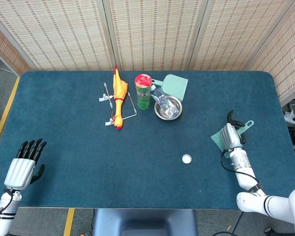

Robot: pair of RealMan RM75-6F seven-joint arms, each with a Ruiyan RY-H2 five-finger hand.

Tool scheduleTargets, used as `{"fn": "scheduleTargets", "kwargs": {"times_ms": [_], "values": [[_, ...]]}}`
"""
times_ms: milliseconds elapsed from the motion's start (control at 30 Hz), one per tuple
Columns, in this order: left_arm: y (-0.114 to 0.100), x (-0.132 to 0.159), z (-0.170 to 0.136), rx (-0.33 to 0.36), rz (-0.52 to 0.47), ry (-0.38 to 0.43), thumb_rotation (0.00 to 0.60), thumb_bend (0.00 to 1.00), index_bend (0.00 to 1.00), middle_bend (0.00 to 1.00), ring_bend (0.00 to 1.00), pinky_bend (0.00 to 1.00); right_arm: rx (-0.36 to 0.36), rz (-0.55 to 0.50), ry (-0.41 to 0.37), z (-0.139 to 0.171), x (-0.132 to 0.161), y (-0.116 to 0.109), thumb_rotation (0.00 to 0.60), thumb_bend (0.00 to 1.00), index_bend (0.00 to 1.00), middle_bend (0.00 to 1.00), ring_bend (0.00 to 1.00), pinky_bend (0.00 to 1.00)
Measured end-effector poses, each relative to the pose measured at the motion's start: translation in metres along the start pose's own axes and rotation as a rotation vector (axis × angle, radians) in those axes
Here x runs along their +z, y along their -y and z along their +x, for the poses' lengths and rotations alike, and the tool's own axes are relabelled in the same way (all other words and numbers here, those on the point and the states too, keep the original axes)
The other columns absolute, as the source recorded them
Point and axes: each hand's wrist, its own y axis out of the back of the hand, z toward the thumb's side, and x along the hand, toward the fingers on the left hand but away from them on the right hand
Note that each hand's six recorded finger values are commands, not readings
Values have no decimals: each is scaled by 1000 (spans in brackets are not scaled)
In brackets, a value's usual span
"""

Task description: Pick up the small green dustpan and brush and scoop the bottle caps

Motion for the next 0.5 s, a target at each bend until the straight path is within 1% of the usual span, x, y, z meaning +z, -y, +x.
{"fn": "scheduleTargets", "kwargs": {"times_ms": [67,167,267,367,467,500], "values": [[1,1,0,-2,2,1,600,458,0,0,0,62,15,-10,5,-1,-2,8,600,387,888,801,508,119],[2,2,0,-3,5,3,600,459,0,0,0,62,19,-61,14,-1,-8,13,600,387,888,801,508,119],[2,3,0,0,6,4,600,458,0,0,0,62,0,-153,26,-1,-15,12,600,387,889,801,508,119],[1,3,0,1,6,4,600,457,0,0,0,62,-45,-279,26,2,-23,0,600,387,892,802,508,119],[1,3,0,2,5,5,600,457,0,0,0,62,-116,-413,-4,11,-28,-26,600,386,894,803,508,119],[1,3,0,2,4,5,600,457,0,0,0,62,-139,-440,-16,14,-29,-35,600,387,894,803,508,119]]}}
